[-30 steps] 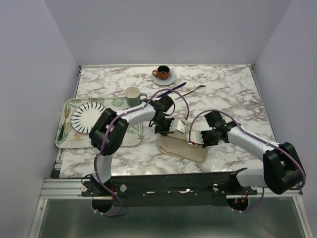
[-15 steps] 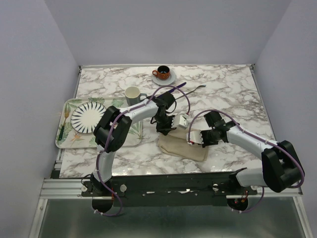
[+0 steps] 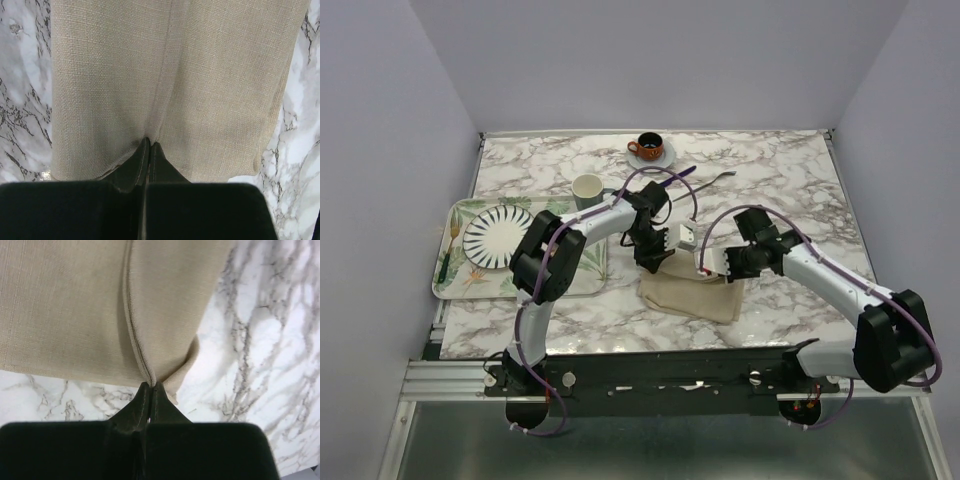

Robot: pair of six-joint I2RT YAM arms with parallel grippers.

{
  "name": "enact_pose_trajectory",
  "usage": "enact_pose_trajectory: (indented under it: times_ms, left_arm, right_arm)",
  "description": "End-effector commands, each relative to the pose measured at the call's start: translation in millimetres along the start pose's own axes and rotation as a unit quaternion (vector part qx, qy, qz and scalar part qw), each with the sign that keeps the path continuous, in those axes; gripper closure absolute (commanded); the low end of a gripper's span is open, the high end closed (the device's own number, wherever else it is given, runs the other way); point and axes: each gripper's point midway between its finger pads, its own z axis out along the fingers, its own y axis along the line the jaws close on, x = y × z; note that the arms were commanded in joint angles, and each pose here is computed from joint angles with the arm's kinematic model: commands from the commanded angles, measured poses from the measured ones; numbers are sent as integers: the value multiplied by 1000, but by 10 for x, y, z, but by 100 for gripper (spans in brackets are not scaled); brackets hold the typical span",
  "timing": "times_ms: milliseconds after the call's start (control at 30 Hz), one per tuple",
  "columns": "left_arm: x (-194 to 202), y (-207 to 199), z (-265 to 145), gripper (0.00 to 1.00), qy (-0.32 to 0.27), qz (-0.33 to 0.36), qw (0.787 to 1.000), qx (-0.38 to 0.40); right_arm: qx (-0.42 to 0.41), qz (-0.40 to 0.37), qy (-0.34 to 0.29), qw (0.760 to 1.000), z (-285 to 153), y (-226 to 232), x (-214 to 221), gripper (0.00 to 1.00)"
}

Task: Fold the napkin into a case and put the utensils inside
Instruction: Smooth out the 2/3-rectangle-folded napkin at the center of the board.

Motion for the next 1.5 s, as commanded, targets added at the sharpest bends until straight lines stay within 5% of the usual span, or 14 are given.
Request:
enact_pose_trajectory:
  times_ms: [0, 467, 633, 767, 800, 933, 1133, 1467]
  left_arm:
    - [230, -89, 120, 100, 35, -64, 997, 27]
    - [280, -10, 83, 100, 30, -131, 991, 24]
    - [157, 43, -131, 100, -25, -172, 984, 30]
    - [-165, -11, -568, 75, -122, -181, 975, 43]
    - [-164, 15, -672, 66, -141, -194, 970, 42]
    - [-405, 56, -992, 58, -209, -224, 951, 39]
    - [-840, 314, -1004, 58, -282, -325, 902, 45]
    - [-1174, 387, -366, 64, -286, -395, 866, 111]
  right_arm:
    - [-39, 26, -24, 999, -114, 208, -113, 99]
    - [-73, 28, 58, 995, 458, 426, 283, 99]
    - [-51, 12, 71, 996, 511, 235, 314, 99]
    - [-38, -5, 77, 996, 512, 130, 327, 99]
    - [-37, -12, 79, 996, 512, 122, 333, 99]
    - [-23, -36, 80, 996, 516, 78, 348, 99]
    - [-18, -55, 83, 995, 516, 62, 366, 99]
    - [-23, -41, 92, 995, 488, 187, 426, 99]
